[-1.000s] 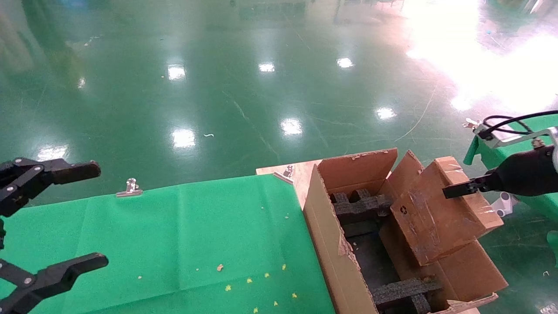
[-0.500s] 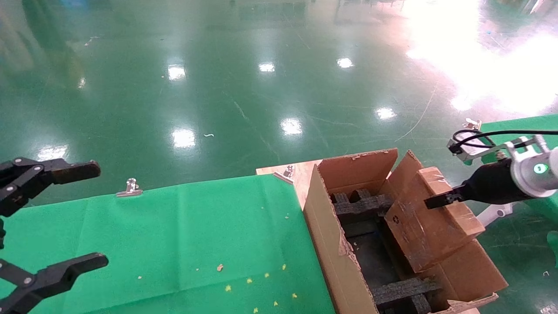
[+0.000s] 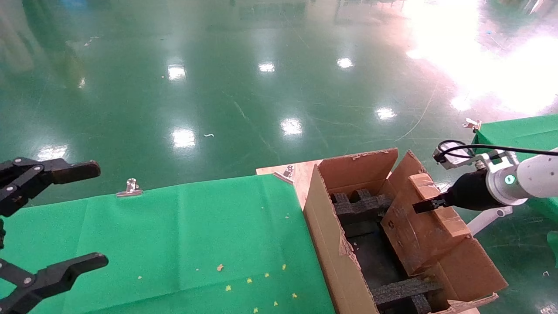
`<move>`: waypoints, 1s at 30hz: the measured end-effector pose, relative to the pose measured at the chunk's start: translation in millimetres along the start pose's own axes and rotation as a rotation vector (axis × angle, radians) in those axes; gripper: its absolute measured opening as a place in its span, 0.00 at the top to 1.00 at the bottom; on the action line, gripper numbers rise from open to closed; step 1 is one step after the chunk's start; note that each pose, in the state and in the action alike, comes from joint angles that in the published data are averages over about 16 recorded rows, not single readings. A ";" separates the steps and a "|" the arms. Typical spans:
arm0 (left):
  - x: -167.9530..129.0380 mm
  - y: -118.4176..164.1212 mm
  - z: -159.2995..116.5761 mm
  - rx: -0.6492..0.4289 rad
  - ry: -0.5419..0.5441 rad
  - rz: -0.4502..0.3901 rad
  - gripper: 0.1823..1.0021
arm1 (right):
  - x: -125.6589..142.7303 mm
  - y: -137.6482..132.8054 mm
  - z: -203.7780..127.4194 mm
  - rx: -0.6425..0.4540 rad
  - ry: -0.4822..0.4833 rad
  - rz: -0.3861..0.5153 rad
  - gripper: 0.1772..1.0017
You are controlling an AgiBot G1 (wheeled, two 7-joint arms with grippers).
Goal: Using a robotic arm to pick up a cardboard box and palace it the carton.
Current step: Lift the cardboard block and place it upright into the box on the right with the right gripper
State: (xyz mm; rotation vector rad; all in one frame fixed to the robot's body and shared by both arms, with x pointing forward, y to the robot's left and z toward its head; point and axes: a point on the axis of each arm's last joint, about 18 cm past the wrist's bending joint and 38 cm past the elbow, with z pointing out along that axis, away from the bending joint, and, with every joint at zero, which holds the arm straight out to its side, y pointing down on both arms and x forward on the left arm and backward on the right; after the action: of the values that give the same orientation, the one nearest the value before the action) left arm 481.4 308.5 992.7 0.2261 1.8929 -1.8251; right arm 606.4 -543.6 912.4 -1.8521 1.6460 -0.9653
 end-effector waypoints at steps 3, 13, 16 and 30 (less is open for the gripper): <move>0.0 0.0 0.0 0.000 0.000 0.000 0.00 | -1.3 1.5 7.3 -0.002 0.002 0.002 0.82; 0.0 0.0 0.0 0.000 0.000 0.000 0.00 | -8.9 7.8 30.9 -0.017 -0.009 0.006 0.82; 0.0 0.0 0.0 0.000 0.000 0.000 0.00 | -11.5 9.8 37.7 -0.022 -0.013 0.004 0.82; 0.0 0.0 0.0 0.000 0.000 0.000 0.00 | -20.2 21.0 63.6 -0.060 -0.031 -0.023 0.82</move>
State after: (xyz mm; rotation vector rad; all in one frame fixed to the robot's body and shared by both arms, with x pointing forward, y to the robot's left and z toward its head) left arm 481.4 308.5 992.7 0.2261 1.8929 -1.8251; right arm 640.9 -533.6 852.3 -1.9192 1.6557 -0.9015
